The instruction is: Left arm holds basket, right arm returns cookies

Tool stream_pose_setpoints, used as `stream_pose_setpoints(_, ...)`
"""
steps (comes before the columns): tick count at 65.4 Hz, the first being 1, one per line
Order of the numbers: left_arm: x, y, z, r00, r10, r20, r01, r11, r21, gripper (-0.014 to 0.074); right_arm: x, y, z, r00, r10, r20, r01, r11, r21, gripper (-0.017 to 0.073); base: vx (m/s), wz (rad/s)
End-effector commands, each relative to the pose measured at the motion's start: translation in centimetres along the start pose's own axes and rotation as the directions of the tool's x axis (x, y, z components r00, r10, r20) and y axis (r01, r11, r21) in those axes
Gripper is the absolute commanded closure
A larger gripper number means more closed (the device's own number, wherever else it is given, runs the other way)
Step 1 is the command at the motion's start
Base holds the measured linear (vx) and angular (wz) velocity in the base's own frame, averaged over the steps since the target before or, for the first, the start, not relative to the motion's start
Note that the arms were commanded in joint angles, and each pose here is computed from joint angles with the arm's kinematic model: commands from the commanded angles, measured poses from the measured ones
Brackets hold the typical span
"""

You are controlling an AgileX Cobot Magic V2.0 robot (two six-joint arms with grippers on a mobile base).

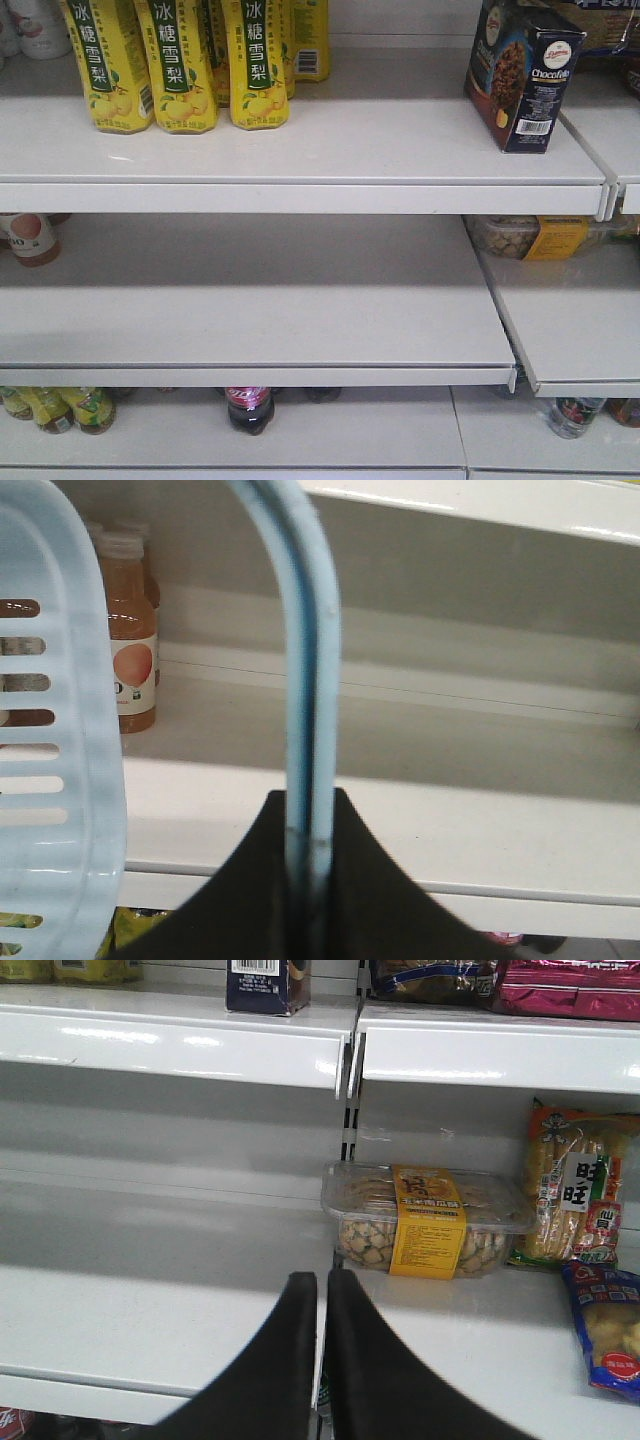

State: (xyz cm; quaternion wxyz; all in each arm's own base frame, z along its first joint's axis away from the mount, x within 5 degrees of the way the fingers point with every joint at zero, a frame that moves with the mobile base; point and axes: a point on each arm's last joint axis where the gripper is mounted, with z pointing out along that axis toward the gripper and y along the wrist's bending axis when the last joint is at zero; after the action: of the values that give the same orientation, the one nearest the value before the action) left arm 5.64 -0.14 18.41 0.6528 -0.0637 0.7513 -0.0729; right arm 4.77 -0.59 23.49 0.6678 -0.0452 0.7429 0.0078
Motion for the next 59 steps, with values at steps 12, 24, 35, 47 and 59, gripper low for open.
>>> stream_pose_setpoints(12, -2.0, -0.4, -0.5, 0.988, 0.029, 0.15, -0.032, 0.999, 0.022, 0.0596, -1.3, -0.2, -0.2, 0.998, -0.005, 0.058, 0.002, 0.999, 0.052, 0.0566, 0.0, 0.0)
stream_pose_setpoints(24, -2.0, -0.4, -0.5, 0.988, 0.029, 0.15, -0.032, 0.999, 0.022, 0.0596, -1.2, -0.4, 0.4, 0.997, 0.067, 0.023, -0.07, 0.986, 0.151, 0.0566, 0.0, 0.0)
stream_pose_setpoints(35, -2.0, -0.4, -0.5, 0.988, 0.029, 0.15, -0.032, 0.999, 0.022, 0.0596, -0.8, -0.3, 0.7, 0.997, 0.066, 0.032, -0.071, 0.983, 0.171, 0.0566, 0.0, 0.0)
stream_pose_setpoints(47, -2.0, -0.4, -0.5, 0.988, 0.029, 0.15, -0.032, 0.999, 0.022, 0.0596, 0.8, 0.1, 1.4, 0.993, 0.012, 0.117, -0.028, 0.99, 0.139, 0.0566, 0.0, 0.0)
stream_pose_setpoints(59, -2.0, -0.4, -0.5, 0.988, 0.029, 0.15, -0.032, 0.999, 0.022, 0.0596, 2.4, 0.3, 1.3, 0.984, -0.004, 0.18, -0.022, 0.99, 0.142, 0.0566, 0.0, 0.0)
